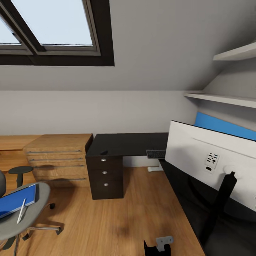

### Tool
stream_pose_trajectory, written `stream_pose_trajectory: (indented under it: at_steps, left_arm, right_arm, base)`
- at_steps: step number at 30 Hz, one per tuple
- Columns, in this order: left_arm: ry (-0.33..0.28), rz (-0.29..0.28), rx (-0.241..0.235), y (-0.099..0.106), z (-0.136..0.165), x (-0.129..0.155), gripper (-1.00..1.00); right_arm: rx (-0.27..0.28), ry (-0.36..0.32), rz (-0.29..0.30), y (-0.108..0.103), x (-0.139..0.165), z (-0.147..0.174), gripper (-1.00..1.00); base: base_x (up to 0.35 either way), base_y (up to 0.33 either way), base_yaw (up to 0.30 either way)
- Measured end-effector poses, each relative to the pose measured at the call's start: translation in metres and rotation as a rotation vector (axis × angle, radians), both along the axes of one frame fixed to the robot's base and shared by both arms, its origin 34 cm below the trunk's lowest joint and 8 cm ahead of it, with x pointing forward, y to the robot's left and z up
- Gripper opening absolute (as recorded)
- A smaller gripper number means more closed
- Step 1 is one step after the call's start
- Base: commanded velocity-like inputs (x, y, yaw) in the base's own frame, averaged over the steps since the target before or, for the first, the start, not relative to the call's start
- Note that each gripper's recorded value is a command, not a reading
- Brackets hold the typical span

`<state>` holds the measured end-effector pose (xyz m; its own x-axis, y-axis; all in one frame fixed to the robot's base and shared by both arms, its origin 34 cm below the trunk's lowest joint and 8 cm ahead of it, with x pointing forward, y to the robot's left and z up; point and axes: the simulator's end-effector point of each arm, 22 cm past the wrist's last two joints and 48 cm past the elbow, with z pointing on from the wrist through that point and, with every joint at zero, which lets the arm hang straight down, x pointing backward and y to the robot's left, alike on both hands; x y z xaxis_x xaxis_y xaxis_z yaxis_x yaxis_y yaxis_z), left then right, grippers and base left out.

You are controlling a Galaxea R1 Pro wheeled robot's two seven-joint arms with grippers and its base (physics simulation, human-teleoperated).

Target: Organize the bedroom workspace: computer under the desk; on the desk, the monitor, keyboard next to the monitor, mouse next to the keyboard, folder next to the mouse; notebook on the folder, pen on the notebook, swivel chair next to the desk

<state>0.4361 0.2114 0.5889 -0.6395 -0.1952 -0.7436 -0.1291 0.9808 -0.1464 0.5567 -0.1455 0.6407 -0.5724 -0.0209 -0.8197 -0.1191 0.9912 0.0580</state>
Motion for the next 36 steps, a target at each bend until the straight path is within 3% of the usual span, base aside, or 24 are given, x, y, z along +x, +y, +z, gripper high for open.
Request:
stream_pose_trajectory:
  at_steps: [8, 36]
  left_arm:
    - [0.0, 0.001, 0.001, 0.0009, -0.0002, 0.0001, 1.0]
    - [-0.001, 0.001, 0.002, 0.0014, -0.0001, 0.0003, 1.0]
  right_arm:
    - [0.0, 0.0, 0.0, 0.0001, 0.0001, -0.0002, 1.0]
    - [-0.001, 0.001, 0.001, -0.0002, 0.0001, -0.0004, 1.0]
  base:
    - [-0.188, -0.012, -0.009]
    - [-0.324, 0.0, 0.0]
